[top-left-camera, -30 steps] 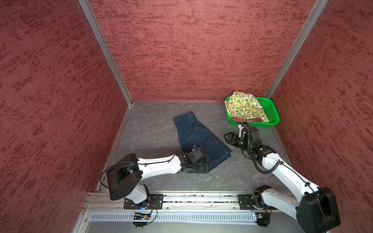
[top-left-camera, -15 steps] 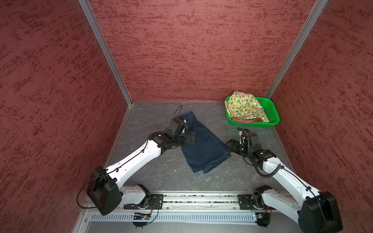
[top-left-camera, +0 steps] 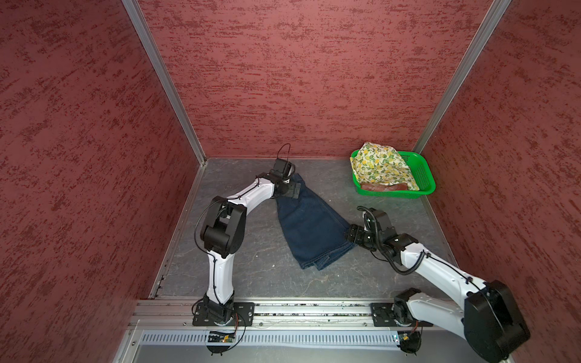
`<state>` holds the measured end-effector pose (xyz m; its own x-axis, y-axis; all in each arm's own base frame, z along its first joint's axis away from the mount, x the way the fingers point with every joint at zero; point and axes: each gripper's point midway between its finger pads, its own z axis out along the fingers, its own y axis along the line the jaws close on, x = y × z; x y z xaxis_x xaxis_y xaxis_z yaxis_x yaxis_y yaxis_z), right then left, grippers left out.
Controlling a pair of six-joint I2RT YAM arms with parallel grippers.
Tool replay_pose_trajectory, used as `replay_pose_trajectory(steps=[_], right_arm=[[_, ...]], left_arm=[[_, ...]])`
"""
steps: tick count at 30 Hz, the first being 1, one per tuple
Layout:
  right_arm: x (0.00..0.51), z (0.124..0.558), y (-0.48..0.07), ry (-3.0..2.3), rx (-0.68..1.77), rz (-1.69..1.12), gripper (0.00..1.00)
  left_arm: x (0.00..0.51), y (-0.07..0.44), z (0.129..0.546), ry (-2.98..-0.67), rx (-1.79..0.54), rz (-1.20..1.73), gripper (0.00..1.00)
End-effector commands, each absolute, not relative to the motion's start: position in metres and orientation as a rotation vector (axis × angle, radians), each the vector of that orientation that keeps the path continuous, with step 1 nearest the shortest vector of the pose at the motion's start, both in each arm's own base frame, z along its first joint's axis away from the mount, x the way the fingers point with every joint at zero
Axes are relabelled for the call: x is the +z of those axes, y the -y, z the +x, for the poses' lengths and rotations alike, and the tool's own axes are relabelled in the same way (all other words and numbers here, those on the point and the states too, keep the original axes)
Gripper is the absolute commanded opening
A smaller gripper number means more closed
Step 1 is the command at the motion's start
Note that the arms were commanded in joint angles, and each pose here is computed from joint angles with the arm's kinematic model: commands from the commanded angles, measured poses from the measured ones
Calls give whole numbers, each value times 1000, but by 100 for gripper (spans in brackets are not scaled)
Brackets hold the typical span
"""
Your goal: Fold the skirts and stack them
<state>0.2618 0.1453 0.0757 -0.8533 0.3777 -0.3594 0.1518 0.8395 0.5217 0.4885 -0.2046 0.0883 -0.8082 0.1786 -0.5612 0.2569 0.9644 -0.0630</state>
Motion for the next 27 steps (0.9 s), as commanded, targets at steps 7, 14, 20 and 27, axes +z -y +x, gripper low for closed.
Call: replay_pose_trajectory(steps=[7, 14, 20, 27], right_arm=[[51, 262, -158, -2614, 726, 511, 78], [39, 274, -166, -2622, 743, 557, 68], [39, 297, -168, -2611, 680, 513, 49], [35, 345, -162, -2620, 618, 401, 45]], left_arm=[[92, 177, 554, -2400, -46, 398, 100], [63, 167, 572, -2468, 89, 462, 100], [46, 175, 563, -2611, -27, 433, 55], [39, 139, 530, -2776, 0, 179, 20]])
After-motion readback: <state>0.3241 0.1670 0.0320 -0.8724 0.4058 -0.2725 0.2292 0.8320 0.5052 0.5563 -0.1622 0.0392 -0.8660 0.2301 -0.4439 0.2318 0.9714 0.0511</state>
